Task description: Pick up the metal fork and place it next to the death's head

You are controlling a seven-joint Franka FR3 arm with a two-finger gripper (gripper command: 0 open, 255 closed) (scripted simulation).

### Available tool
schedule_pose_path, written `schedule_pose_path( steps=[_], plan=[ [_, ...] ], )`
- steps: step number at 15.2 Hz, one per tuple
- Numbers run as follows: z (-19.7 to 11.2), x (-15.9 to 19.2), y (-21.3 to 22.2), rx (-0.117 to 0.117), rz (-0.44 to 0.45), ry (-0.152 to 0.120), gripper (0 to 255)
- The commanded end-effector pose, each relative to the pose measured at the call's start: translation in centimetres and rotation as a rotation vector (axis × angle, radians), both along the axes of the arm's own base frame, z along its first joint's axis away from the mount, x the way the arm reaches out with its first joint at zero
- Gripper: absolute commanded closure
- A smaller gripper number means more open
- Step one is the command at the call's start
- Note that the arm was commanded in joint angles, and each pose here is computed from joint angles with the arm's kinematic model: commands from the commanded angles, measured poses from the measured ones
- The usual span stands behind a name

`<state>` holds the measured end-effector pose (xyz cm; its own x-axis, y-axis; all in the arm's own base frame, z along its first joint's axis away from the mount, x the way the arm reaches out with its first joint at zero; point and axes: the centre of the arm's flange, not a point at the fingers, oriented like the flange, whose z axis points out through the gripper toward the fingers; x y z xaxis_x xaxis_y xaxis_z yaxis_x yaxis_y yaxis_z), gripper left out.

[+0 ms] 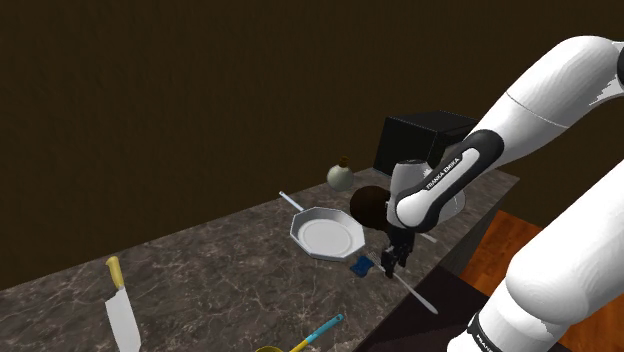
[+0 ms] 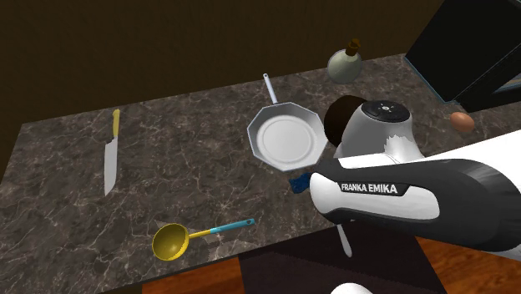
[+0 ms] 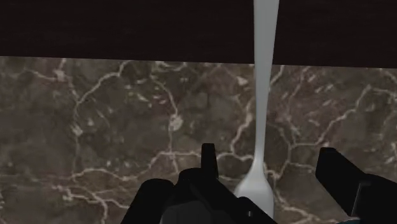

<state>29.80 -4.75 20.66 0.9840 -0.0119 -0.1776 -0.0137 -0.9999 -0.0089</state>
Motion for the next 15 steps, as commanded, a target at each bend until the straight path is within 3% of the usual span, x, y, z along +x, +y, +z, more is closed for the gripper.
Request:
schedule_pose_path(
  steps=[1, 4, 8, 15],
  plan=[
    [0.0, 0.0, 0.0, 0.0, 0.0, 0.0, 0],
    [0.0, 0.0, 0.0, 0.0, 0.0, 0.0, 0],
    [4.9, 0.9, -0.1, 0.0, 0.0, 0.0, 0],
    [4.9, 0.9, -0.1, 0.0, 0.0, 0.0, 0]
  ],
)
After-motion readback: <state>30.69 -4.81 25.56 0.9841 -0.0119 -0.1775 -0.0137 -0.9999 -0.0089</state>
